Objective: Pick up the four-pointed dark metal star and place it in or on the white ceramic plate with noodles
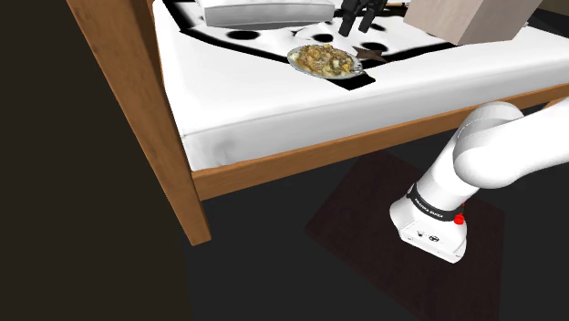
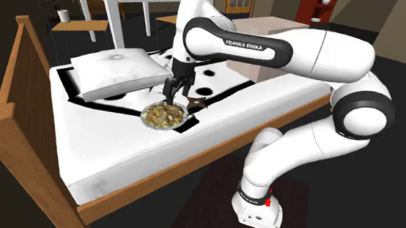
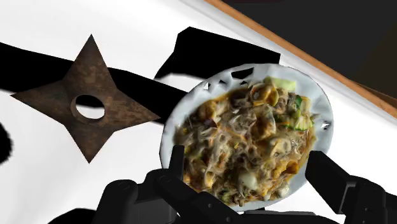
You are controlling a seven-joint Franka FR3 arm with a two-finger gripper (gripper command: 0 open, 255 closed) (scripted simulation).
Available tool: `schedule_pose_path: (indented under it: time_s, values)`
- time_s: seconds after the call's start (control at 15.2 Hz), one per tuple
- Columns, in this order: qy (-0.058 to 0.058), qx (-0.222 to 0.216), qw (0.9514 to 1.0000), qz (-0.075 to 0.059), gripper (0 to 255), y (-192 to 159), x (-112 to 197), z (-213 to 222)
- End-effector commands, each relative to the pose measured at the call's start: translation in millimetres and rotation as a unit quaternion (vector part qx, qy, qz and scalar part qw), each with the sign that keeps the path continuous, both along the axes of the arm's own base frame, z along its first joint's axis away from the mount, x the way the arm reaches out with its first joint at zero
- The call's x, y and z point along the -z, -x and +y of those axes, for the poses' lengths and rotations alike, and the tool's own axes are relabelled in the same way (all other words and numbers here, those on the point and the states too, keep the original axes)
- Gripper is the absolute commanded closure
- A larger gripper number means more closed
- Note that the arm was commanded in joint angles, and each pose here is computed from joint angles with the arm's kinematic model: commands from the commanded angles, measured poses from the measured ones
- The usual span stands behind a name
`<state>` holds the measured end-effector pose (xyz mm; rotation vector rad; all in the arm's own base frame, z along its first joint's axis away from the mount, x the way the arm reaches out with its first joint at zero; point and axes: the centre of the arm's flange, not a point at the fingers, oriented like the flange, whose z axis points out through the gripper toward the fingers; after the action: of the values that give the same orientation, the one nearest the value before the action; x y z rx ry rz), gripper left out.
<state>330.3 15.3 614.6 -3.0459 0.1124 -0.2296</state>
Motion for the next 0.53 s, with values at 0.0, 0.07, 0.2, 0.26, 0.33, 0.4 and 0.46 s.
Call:
schedule_pose_path:
  time_s: [0.0, 0.07, 0.2, 0.26, 0.33, 0.4, 0.46]
  values:
    - [0.0, 0.0, 1.0, 0.0, 0, 0, 0, 0]
    - [0.006, -0.031, 0.9995, 0.006, 0, 2, 4, -11]
    - [0.018, -0.093, 0.9953, 0.018, 0, 4, 11, -34]
    - [0.024, -0.124, 0.9917, 0.024, 0, 5, 14, -45]
    - [0.03, -0.155, 0.987, 0.03, 0, 4, 18, -57]
    - [0.036, -0.186, 0.9813, 0.035, 0, 3, 21, -68]
    - [0.042, -0.216, 0.9746, 0.041, 0, 1, 24, -80]
